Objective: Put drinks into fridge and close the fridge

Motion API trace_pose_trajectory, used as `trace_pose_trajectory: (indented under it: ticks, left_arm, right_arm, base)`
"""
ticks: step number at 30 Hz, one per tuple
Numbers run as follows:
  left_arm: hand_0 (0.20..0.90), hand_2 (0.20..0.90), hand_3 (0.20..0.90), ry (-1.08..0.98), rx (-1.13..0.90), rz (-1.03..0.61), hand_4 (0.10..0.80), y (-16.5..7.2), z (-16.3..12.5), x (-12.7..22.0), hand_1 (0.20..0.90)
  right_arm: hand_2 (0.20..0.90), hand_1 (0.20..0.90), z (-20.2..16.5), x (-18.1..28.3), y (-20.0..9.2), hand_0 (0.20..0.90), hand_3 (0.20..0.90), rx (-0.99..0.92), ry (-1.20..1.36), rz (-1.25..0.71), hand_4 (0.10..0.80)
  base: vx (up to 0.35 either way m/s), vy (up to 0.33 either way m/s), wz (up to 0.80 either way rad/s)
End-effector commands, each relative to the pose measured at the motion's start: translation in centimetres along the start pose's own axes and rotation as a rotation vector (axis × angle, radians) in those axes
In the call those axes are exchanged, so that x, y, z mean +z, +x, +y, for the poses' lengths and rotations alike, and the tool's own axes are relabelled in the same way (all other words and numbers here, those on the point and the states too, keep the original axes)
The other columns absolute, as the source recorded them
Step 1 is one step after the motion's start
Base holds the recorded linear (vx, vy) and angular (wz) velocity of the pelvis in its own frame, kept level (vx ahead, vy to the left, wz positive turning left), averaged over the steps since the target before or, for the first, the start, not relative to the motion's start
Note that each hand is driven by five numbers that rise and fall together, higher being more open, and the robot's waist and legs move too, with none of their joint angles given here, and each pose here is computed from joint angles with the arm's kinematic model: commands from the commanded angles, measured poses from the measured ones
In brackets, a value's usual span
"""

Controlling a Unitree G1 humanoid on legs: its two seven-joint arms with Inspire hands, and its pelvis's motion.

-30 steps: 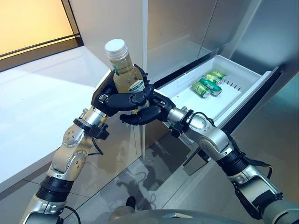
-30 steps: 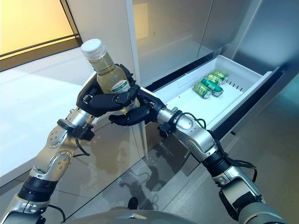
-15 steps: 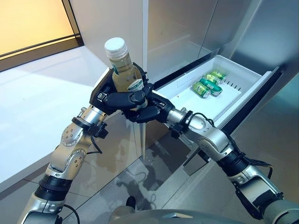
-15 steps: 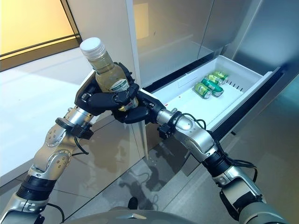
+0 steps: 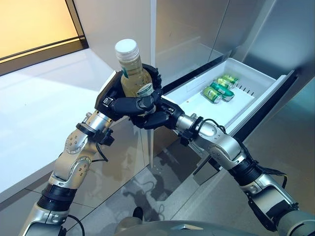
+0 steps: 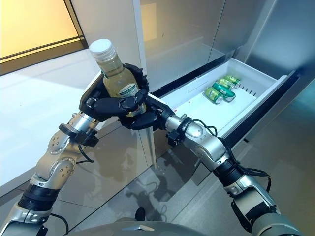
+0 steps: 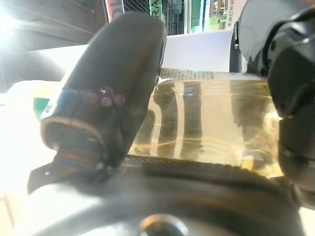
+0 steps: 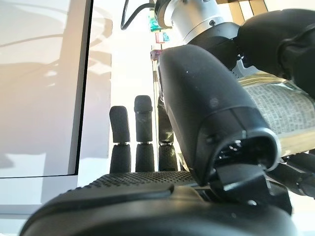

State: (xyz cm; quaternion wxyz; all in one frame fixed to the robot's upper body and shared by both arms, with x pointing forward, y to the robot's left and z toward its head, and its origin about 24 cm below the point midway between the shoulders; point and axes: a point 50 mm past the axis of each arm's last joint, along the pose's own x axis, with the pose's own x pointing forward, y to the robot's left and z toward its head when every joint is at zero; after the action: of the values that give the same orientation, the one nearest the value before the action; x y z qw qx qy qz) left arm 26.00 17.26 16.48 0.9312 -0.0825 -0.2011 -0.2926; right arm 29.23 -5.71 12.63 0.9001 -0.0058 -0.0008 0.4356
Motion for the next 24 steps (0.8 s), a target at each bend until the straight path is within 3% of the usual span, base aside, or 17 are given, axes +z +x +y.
trace_pose_trajectory:
  ticks: [1,19,20,21,24]
  left_arm:
    - [0.3,0.3,0.2,-0.026,-0.163,-0.364,0.1,3.21,-2.25,5.8,0.3]
    - [0.3,0.3,0.2,-0.022,-0.131,-0.384,0.1,3.07,-1.9,5.98,0.3]
    - [0.361,0.361,0.271,-0.016,-0.125,-0.379,0.171,3.08,-1.88,5.93,0.361]
    - [0.9,0.9,0.9,-0.015,-0.123,-0.374,0.8,3.09,-1.85,5.87,0.9]
    - [0.9,0.9,0.9,-0.004,-0.113,-0.369,0.8,3.09,-1.76,5.77,0.9]
  right_arm:
    - [0.3,0.3,1.63,7.88,2.17,0.3,0.2,0.111,-0.056,-0.348,0.1]
    - [0.3,0.3,1.28,7.72,1.94,0.3,0.2,0.097,-0.045,-0.348,0.1]
    - [0.3,0.3,1.26,7.67,1.93,0.3,0.2,0.096,-0.045,-0.348,0.1]
    - [0.3,0.3,1.27,7.68,1.91,0.3,0.2,0.096,-0.044,-0.348,0.1]
    - [0.3,0.3,1.23,7.66,1.91,0.3,0.2,0.092,-0.046,-0.35,0.1]
  base:
    - [0.0,0.0,0.0]
    - [0.0,0.0,0.0]
    - [0.0,0.0,0.0]
    - [0.0,0.0,0.0]
    - [0.0,0.0,0.0]
